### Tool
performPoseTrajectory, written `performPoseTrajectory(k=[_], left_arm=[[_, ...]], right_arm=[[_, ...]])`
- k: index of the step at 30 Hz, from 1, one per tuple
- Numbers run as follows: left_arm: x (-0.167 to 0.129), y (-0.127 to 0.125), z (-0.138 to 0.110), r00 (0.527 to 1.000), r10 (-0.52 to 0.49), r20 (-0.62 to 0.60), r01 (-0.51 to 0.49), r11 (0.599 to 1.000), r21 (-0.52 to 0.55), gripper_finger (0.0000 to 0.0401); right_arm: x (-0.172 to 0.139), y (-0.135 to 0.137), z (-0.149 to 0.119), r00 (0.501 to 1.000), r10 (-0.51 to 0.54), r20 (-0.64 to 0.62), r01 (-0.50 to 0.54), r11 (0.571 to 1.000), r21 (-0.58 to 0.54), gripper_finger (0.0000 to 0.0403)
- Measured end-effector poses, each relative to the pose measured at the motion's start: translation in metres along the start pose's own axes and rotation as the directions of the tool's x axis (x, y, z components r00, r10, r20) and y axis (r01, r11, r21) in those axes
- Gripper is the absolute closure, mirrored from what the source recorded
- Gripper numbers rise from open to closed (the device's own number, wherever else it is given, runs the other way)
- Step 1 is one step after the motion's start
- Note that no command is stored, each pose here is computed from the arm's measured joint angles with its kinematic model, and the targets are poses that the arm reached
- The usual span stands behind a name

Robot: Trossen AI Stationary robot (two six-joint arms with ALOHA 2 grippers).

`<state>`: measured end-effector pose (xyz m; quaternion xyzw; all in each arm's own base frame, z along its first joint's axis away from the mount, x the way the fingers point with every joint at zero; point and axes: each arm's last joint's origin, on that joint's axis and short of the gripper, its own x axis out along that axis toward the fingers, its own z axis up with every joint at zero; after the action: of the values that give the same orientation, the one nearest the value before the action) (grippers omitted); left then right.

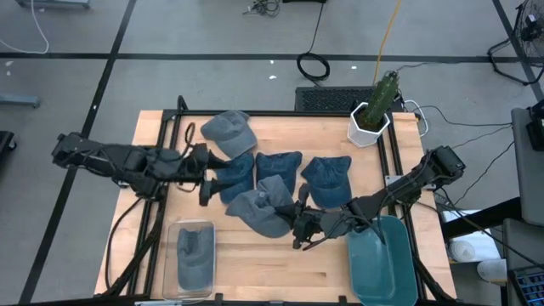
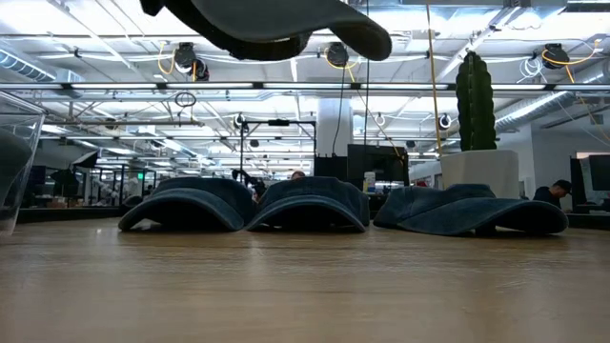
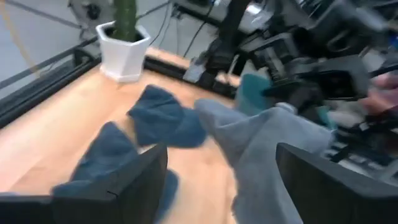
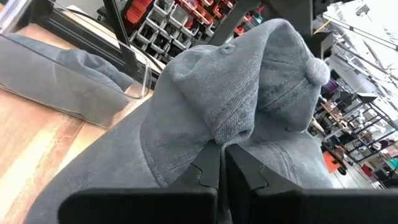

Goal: Pick & Place hat
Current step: Put the right gray cap into the transparent bin

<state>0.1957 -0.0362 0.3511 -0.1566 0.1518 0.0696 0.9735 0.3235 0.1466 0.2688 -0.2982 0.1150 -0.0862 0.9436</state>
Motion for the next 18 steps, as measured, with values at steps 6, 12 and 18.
performPoseTrajectory(k=[6,12,18], left_arm=[[0.007,0.007,0.018,1.0,0.016,-0.022,-0.016,1.0,0.018,0.0116],[0.025,0.01,0.014,0.993,-0.048,-0.106,0.045,0.998,-0.031,0.0121],[0.037,0.008,0.008,0.978,-0.113,-0.177,0.109,0.994,-0.031,0.01]], right_arm=[[0.002,-0.001,-0.004,1.0,0.002,-0.031,-0.002,1.0,-0.011,0.0403],[0.003,-0.001,-0.006,0.999,0.009,-0.048,-0.01,1.0,-0.028,0.0403],[0.003,-0.001,-0.006,0.999,0.008,-0.047,-0.01,1.0,-0.027,0.0403]])
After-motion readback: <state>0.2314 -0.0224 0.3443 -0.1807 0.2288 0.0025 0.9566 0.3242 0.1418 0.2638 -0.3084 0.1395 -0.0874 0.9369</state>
